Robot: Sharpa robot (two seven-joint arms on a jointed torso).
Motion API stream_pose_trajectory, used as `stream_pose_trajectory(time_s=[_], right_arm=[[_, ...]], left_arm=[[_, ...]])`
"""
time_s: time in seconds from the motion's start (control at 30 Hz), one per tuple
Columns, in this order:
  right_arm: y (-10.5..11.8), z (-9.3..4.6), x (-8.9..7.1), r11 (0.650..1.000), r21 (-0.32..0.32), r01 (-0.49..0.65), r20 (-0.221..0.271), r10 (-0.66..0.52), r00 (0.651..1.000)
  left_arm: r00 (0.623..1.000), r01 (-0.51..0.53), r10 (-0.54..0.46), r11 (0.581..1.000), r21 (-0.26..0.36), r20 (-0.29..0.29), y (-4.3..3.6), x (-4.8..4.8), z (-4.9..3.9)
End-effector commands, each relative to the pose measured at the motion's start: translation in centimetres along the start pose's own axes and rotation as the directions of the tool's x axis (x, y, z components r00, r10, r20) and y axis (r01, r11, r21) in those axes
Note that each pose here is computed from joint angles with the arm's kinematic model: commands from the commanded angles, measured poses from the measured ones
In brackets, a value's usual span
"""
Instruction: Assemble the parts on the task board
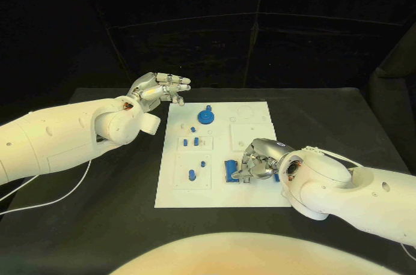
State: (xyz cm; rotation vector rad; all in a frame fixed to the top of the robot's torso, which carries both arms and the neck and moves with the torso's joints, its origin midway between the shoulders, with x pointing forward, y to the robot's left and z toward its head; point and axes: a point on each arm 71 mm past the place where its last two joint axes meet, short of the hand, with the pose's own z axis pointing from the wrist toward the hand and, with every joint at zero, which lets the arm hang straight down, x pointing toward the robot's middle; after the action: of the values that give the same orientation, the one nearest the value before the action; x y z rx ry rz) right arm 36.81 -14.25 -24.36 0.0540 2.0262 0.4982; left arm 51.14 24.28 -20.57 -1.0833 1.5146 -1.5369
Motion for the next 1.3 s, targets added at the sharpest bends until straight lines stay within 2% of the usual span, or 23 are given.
stream_pose_trajectory(time_s=[0.03, 0.3, 0.63, 0.93, 1.13, 1.3], right_arm=[[0.4, -0.1, 0.1, 0.999, -0.040, 0.026, -0.018, -0.026, 0.999], [0.4, 0.6, 0.1, 0.999, -0.031, 0.026, 0.002, -0.026, 1.000], [0.4, 1.0, 0.1, 0.999, -0.032, 0.028, 0.005, -0.028, 1.000], [0.2, 0.4, -0.4, 0.996, -0.085, -0.028, 0.038, 0.031, 0.999], [-2.1, -1.0, -1.3, 0.986, -0.082, -0.144, 0.037, 0.148, 0.988], [-5.1, -2.0, -3.1, 0.986, -0.041, -0.159, 0.062, 0.162, 0.985]], left_arm=[[1.000, 0.008, -0.008, 1.000, 0.003, -0.012, -0.09, 0.11, 0.06], [1.000, 0.008, -0.008, 1.000, 0.002, -0.013, -0.06, 0.13, 0.11], [1.000, 0.007, -0.007, 1.000, 0.000, -0.013, -0.05, 0.12, 0.10], [1.000, 0.009, -0.009, 1.000, -0.002, -0.016, -0.02, 0.12, 0.09], [1.000, 0.008, -0.008, 1.000, -0.002, -0.014, -0.01, 0.03, 0.02], [1.000, 0.007, -0.007, 1.000, -0.001, -0.011, -0.02, -0.02, -0.02]])
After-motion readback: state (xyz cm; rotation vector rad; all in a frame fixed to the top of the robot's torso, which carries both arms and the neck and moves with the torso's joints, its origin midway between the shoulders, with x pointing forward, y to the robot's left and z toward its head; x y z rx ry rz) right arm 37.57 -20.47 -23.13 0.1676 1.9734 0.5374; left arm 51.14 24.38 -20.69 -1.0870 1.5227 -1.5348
